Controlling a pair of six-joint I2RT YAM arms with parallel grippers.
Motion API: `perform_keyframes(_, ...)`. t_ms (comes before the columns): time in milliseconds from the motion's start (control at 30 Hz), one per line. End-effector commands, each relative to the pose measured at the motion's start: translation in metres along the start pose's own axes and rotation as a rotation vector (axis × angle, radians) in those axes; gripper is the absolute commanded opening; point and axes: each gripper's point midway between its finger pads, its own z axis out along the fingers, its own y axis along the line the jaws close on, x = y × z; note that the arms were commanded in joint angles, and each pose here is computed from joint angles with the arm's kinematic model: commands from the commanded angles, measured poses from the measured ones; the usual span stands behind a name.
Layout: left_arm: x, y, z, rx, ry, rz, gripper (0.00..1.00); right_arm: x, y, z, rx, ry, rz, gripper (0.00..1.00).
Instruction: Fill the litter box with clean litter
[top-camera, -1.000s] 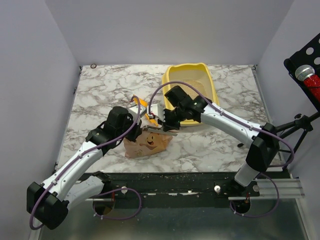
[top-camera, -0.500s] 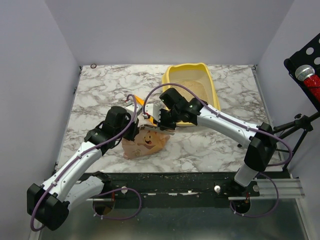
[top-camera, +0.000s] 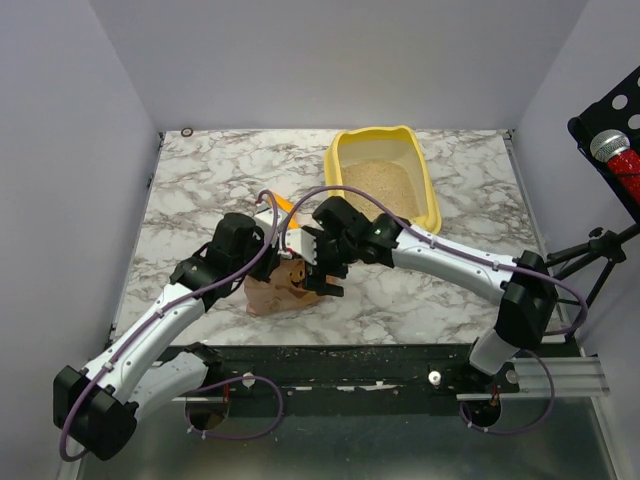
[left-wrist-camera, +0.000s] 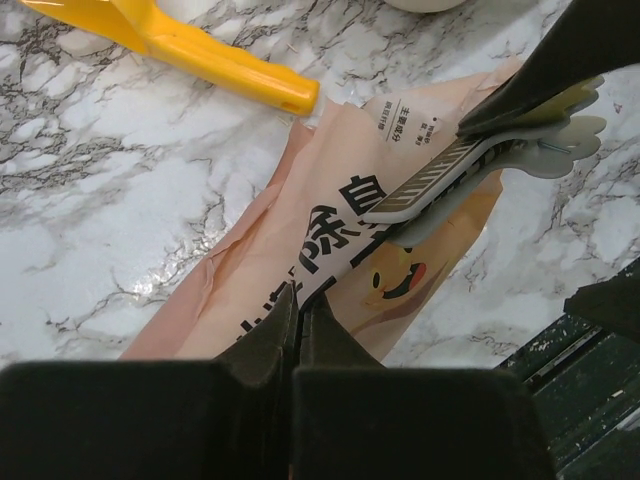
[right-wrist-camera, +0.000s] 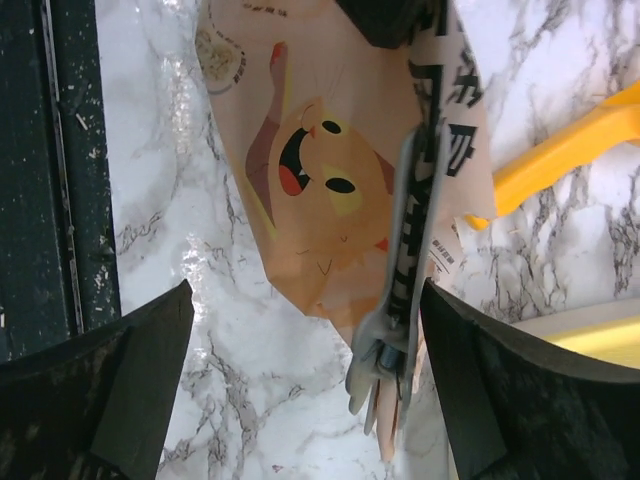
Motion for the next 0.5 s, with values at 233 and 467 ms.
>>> perform_keyframes(233,-0.043,-0.004,-0.005,0.007,-0.150,0.053,0.00,-0.033,-0.069,-0.111,0.595,-0.171,0.118,1.00)
perform_keyframes(467,-0.059,0.006,-0.013,-0.058,-0.179,0.046,0.00,-0.019,-0.095,-0.172,0.885,-0.229,0.338,1.00)
